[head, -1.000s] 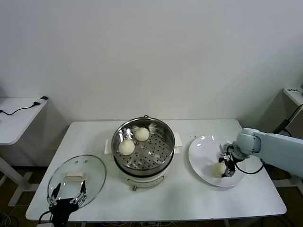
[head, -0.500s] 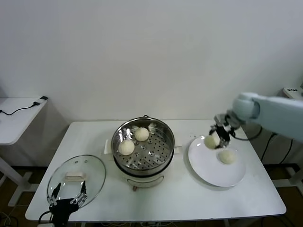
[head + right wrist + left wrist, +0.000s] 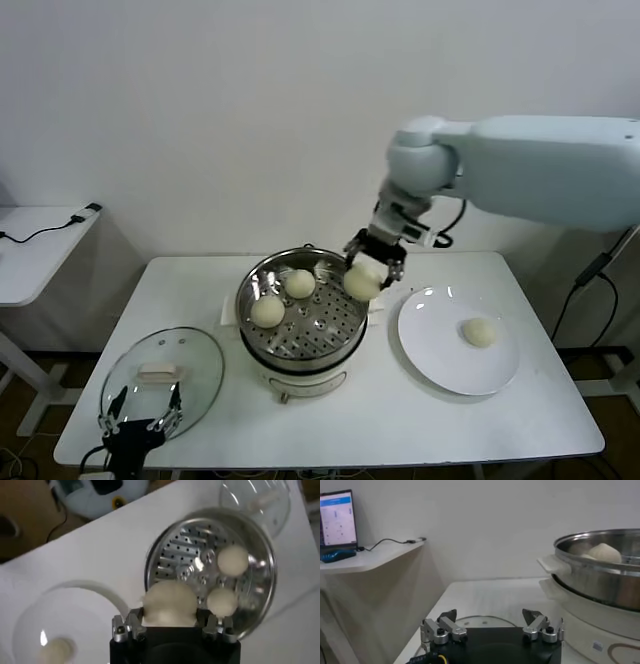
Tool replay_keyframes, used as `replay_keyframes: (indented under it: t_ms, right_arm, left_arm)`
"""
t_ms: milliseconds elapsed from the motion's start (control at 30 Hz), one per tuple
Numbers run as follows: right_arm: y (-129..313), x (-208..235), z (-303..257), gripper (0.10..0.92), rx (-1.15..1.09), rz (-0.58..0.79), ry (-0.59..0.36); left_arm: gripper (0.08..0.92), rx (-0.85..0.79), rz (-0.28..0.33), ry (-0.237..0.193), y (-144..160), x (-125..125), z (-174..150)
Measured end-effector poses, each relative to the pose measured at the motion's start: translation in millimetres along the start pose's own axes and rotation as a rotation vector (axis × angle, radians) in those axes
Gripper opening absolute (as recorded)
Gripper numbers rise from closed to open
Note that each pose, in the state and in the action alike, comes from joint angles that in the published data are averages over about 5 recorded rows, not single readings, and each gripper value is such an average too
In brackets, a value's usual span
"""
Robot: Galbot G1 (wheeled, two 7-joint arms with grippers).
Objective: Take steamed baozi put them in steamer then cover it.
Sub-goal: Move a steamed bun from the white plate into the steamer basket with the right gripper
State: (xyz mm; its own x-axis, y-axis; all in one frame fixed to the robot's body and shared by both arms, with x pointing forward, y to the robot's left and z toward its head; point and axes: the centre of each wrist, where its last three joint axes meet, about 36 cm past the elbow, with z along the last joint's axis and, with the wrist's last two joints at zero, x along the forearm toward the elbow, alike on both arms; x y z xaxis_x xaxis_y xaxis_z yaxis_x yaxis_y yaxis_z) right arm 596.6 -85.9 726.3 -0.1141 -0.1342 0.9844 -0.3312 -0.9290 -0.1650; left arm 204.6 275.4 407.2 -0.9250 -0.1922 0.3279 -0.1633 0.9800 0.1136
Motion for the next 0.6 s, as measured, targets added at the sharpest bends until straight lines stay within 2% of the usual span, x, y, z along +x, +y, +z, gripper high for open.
replay_keyframes:
  t_ms: [267, 600]
  right_arm:
    - [-52, -59, -33, 0.687, 0.245, -0.033, 0.010]
    - [-73, -127, -52, 0.687, 0.344, -0.029, 0.005]
  left_arm:
    - [0.823, 0.003, -0.006, 0.005, 1, 2, 1]
    - [0.823, 0.006, -0.008, 0.008, 1, 5, 4]
